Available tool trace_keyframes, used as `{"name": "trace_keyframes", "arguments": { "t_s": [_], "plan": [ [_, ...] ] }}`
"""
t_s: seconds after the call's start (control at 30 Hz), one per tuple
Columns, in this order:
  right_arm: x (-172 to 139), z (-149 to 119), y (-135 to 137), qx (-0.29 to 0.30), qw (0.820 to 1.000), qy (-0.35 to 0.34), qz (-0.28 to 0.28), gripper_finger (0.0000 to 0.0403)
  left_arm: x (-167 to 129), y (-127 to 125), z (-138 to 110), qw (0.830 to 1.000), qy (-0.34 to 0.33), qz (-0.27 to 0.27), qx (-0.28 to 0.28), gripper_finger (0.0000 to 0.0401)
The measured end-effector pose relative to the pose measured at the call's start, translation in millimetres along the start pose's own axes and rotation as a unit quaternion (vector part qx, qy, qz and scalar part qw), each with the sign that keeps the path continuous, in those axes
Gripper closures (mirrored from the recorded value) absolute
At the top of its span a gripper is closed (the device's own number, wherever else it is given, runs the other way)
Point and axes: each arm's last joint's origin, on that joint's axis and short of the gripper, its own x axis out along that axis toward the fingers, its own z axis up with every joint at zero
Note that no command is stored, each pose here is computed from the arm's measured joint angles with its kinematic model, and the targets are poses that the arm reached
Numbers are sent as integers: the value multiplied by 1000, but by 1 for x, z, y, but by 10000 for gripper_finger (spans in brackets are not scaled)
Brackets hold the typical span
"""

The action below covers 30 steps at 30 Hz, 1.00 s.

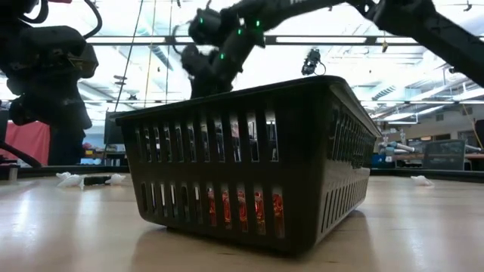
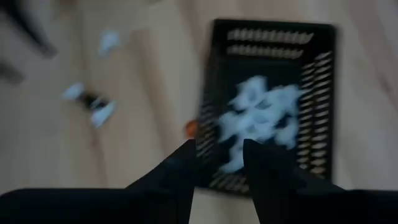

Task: Sort Halloween decoration
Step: Put the orange pumpkin toy into the bottom black basket

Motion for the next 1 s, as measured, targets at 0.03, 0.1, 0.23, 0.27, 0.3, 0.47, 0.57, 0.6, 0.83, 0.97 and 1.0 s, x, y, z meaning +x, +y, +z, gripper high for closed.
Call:
{"name": "trace_keyframes", "arguments": {
  "t_s": [0.03,0.1,0.23,0.27,0.3,0.47,0.57,0.6,0.83,0.97,1.0],
  "plan": [
    [-3,-2,7,-9,1000,7,3,265,0,0,0,1000,0,0,0,237],
    [-7,-5,20,-29,999,20,13,264,0,0,0,1000,0,0,0,237],
    [-6,-14,44,-78,995,37,44,261,0,0,0,1000,0,0,0,237],
    [-2,-18,47,-81,994,45,54,260,0,0,0,1000,0,0,0,237],
    [2,-22,50,-85,993,55,66,260,0,0,0,1000,0,-1,0,237],
    [15,-45,58,-107,988,80,80,259,0,0,0,1000,5,-3,-6,237],
    [9,-59,60,-116,988,64,85,259,0,-1,0,1000,8,-4,-7,237],
    [8,-65,59,-115,988,61,81,259,0,0,0,1000,9,-4,-9,237],
    [2,-115,36,-95,992,66,50,256,0,0,0,1000,8,-2,-9,237],
    [13,-134,28,-85,990,99,48,235,0,0,0,1000,6,-1,-8,237],
    [15,-135,28,-85,990,98,51,226,0,0,0,1000,6,-1,-8,237]
  ]
}}
